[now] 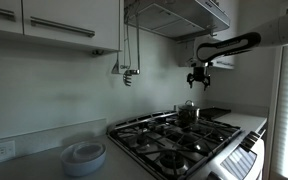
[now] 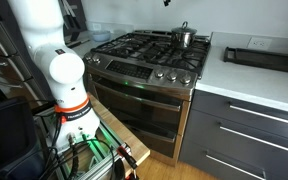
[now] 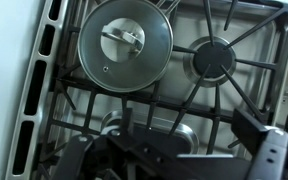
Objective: Move the silver pot to the right
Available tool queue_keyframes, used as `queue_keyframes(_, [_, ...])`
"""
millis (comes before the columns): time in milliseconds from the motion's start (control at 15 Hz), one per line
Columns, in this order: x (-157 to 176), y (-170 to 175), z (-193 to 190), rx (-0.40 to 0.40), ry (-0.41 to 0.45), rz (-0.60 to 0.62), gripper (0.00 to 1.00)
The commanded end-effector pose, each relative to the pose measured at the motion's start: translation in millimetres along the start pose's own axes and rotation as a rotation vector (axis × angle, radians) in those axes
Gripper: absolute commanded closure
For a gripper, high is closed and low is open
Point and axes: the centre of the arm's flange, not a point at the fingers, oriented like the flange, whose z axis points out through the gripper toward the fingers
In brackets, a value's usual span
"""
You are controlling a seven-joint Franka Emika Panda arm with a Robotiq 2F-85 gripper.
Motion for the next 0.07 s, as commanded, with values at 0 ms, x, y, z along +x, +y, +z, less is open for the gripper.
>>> queue_keyframes(0, [0.3,-0.2,0.6,0.001,0.001,0.0,0.0])
